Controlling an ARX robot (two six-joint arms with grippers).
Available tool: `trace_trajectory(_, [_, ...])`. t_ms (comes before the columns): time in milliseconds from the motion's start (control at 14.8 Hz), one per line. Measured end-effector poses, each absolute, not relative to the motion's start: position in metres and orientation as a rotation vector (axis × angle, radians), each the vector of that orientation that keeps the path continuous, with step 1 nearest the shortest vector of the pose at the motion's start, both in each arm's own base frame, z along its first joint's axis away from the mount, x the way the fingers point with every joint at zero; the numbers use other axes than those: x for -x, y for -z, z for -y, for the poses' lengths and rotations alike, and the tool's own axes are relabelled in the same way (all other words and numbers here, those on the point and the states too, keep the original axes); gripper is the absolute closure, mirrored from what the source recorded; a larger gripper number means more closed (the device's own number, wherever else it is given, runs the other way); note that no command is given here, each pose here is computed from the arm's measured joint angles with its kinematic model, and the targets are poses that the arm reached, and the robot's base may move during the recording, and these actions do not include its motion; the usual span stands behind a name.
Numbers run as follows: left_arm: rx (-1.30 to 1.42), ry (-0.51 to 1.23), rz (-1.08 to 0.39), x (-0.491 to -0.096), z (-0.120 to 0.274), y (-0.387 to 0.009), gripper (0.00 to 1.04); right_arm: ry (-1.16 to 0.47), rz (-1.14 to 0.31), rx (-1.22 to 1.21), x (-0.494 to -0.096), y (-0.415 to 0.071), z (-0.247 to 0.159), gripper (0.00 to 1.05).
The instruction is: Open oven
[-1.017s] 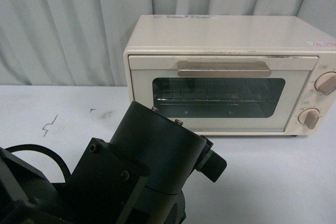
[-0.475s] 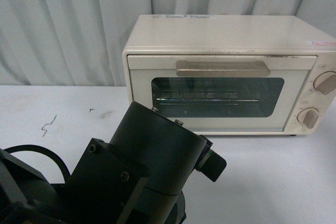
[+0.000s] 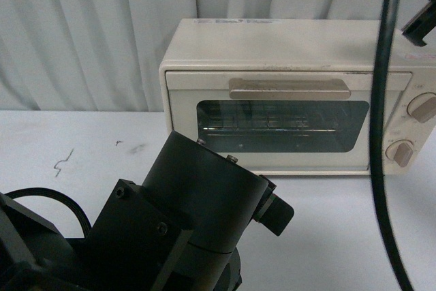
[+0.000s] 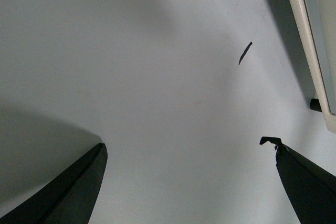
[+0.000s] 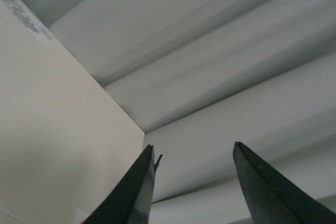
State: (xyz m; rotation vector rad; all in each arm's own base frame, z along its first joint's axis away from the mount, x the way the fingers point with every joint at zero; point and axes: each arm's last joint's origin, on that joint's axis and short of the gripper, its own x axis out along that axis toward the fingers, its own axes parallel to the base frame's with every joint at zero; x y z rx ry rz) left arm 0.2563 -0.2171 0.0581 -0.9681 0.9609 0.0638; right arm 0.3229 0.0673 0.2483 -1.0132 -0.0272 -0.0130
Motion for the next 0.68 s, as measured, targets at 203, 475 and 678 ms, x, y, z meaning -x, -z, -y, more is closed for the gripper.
trace_trajectory(203, [0.968,-0.064,-0.961,-0.256,0.217,-0.058,0.07,-0.330,0.122,1.486,-0.311,-0.217,-0.101,1.03])
trace_trajectory(475, [0.968,-0.064,-0.961,-0.256,0.217,-0.058,0.07,-0.526,0.000,1.527,-0.304,-0.182,-0.102,1.03])
trace_trajectory(678, [0.968,-0.064,-0.961,-0.256,0.217,-0.058,0.07,-0.545,-0.018,1.510,-0.307,-0.178,-0.101,1.03])
